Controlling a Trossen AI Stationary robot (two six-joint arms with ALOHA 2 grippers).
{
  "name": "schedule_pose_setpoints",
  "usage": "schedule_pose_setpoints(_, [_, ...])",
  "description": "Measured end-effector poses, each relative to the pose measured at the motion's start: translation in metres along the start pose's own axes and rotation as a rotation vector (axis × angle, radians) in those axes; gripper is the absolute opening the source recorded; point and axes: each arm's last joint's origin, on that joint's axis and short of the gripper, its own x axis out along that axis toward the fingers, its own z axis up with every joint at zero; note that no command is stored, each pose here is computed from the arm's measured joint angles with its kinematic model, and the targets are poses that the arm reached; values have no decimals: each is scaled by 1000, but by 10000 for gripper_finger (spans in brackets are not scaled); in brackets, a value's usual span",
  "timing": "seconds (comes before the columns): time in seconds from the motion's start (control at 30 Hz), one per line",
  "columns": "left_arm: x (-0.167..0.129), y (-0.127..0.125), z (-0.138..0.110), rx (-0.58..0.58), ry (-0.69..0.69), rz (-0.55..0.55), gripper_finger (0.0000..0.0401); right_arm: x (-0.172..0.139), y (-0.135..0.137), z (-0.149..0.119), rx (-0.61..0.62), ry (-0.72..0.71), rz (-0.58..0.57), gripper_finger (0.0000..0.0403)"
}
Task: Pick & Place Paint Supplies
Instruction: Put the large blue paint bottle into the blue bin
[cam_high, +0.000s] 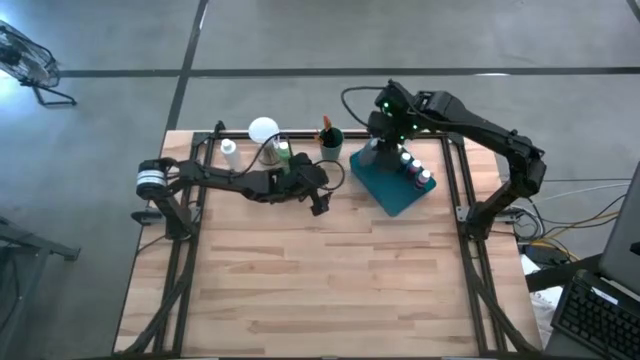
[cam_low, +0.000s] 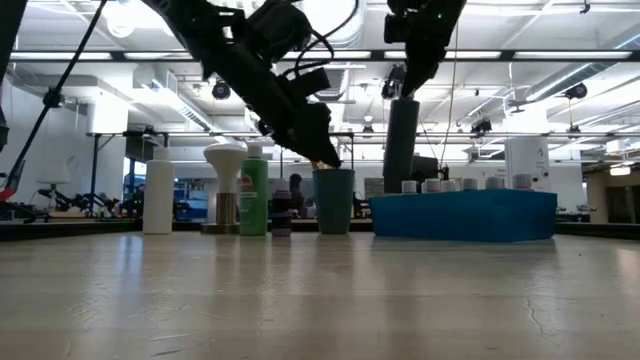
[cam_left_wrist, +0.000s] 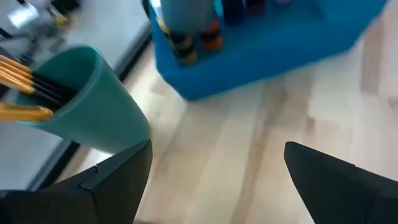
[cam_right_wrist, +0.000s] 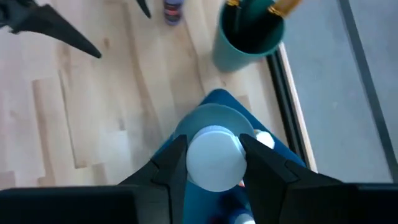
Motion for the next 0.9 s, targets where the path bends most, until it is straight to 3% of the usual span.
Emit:
schedule_pose_setpoints(0.2, [-2, 0, -5, -11, -84, 32, 369, 9, -9, -2, 47, 10, 88, 118])
schedule_pose_setpoints(0.43, [-5, -3, -11, 43, -127, 130, 369, 22, -14, -1, 47, 48, 91, 118])
schedule_pose_setpoints(0.9, [-8, -2, -23, 18, -191, 142, 369, 27, -25, -3, 50, 58, 82, 118])
